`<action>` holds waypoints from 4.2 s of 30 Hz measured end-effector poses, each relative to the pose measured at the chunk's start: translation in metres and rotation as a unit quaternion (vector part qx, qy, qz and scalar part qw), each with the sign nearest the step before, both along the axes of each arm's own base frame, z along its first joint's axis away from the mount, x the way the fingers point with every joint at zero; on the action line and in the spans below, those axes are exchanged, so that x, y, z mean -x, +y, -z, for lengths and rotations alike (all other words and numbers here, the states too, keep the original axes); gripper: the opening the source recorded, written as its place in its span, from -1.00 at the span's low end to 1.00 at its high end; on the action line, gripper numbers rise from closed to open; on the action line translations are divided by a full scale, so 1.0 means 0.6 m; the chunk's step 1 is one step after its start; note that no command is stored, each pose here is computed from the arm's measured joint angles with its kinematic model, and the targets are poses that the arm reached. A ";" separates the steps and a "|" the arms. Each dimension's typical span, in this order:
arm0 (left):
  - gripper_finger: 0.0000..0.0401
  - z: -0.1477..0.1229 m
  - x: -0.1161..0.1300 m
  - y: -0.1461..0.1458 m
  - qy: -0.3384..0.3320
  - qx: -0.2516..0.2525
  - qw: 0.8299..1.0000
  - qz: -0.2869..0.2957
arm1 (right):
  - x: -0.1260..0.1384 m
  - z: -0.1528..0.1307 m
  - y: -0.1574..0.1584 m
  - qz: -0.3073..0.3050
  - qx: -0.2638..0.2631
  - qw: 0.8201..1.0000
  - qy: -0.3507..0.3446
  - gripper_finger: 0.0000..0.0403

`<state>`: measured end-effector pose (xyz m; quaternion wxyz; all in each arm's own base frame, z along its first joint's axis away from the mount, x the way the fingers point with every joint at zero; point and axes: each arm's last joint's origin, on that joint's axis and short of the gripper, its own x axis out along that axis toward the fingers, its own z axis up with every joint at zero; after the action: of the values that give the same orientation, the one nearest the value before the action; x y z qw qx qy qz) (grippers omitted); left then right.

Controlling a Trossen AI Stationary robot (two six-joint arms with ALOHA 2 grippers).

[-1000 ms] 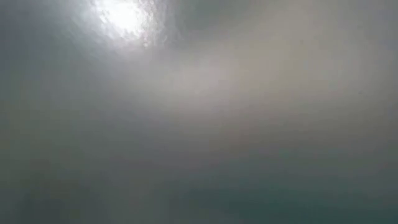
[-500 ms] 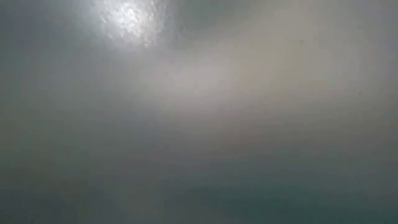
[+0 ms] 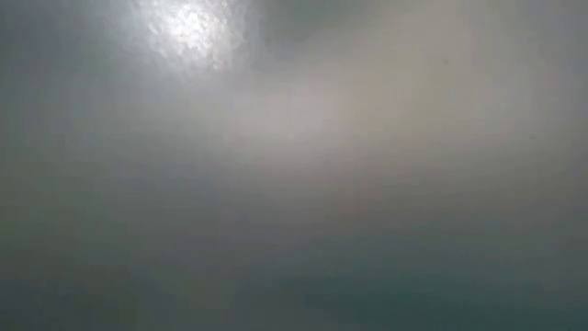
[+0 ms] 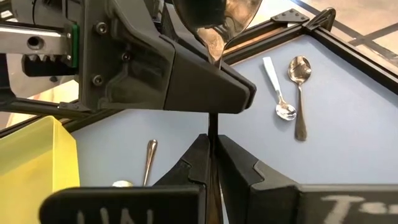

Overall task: Sort silverware by color (type)
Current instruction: Put the black spoon into the yellow bin, then put the blue spoon into the orange bin

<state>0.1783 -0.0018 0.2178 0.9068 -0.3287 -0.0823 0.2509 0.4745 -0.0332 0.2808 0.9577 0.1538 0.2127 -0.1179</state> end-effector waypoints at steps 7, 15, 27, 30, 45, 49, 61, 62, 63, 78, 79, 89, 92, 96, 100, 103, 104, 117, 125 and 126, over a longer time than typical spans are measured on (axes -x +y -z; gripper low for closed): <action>-1.00 0.001 0.000 0.000 0.000 0.004 1.000 0.002 | 0.011 -0.009 0.000 -0.007 0.014 1.000 0.018 -0.84; -1.00 0.002 0.000 0.000 0.003 0.004 1.000 0.004 | 0.028 -0.029 0.000 -0.005 0.013 0.999 0.032 -0.37; -1.00 -0.011 -0.011 -0.029 0.089 0.081 0.982 0.144 | 0.099 -0.065 -0.006 0.016 -0.017 0.991 0.134 -0.20; -1.00 -0.054 -0.020 -0.048 0.165 0.063 0.967 0.181 | 0.112 -0.071 -0.001 0.013 -0.020 0.988 0.155 -0.24; -1.00 -0.143 -0.040 -0.225 0.535 0.087 0.791 0.285 | 0.129 -0.062 0.037 -0.001 -0.034 0.977 0.210 -0.32; -1.00 -0.107 -0.037 -0.276 0.579 0.122 0.750 0.296 | 0.130 -0.059 0.049 -0.011 -0.030 0.975 0.219 -0.32; -1.00 0.011 -0.044 -0.345 0.729 0.180 0.598 0.280 | 0.131 -0.056 0.063 -0.023 -0.025 0.974 0.224 -0.32; -1.00 0.015 -0.045 -0.347 0.737 0.180 0.589 0.278 | 0.131 -0.056 0.065 -0.024 -0.025 0.974 0.224 -0.32; -1.00 0.017 -0.047 -0.349 0.742 0.181 0.581 0.280 | 0.131 -0.056 0.065 -0.024 -0.025 0.974 0.224 -0.32; -0.62 0.003 -0.092 -0.389 0.790 0.110 0.522 0.303 | 0.131 -0.056 0.067 -0.026 -0.025 0.974 0.225 -0.32; -0.59 0.001 -0.095 -0.390 0.787 0.101 0.527 0.304 | 0.131 -0.056 0.068 -0.026 -0.025 0.974 0.225 -0.32; -0.43 -0.063 -0.119 -0.328 0.778 -0.034 0.587 0.222 | 0.136 -0.052 0.067 -0.024 -0.026 0.969 0.243 -0.32; -0.43 -0.079 -0.128 -0.295 0.760 -0.044 0.603 0.239 | 0.138 -0.050 0.067 -0.020 -0.030 0.968 0.250 -0.32; -0.43 -0.089 -0.142 -0.235 0.750 -0.050 0.617 0.236 | 0.138 -0.050 0.067 -0.019 -0.031 0.967 0.251 -0.32; -0.43 -0.095 -0.149 -0.170 0.727 -0.040 0.646 0.229 | 0.141 -0.048 0.067 -0.019 -0.031 0.964 0.262 -0.32; -0.43 -0.081 -0.153 -0.132 0.682 -0.024 0.690 0.243 | 0.145 -0.045 0.067 -0.018 -0.031 0.960 0.276 -0.32; -0.43 -0.074 -0.152 -0.121 0.666 -0.012 0.702 0.253 | 0.147 -0.044 0.067 -0.017 -0.030 0.959 0.282 -0.32; -0.43 0.048 -0.087 -0.073 0.572 0.097 0.776 0.248 | 0.164 -0.032 0.064 0.003 -0.011 0.941 0.339 -0.32; -0.43 0.091 -0.082 -0.073 0.566 0.116 0.779 0.243 | 0.164 -0.030 0.064 0.003 -0.011 0.940 0.340 -0.32; -0.43 0.095 -0.082 -0.072 0.570 0.116 0.777 0.241 | 0.164 -0.030 0.064 0.003 -0.011 0.940 0.340 -0.32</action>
<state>0.2273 -0.0453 0.1606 0.7741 -0.2372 0.5608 0.1731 0.3762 0.0052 0.2990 0.8262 0.1158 0.5264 -0.1639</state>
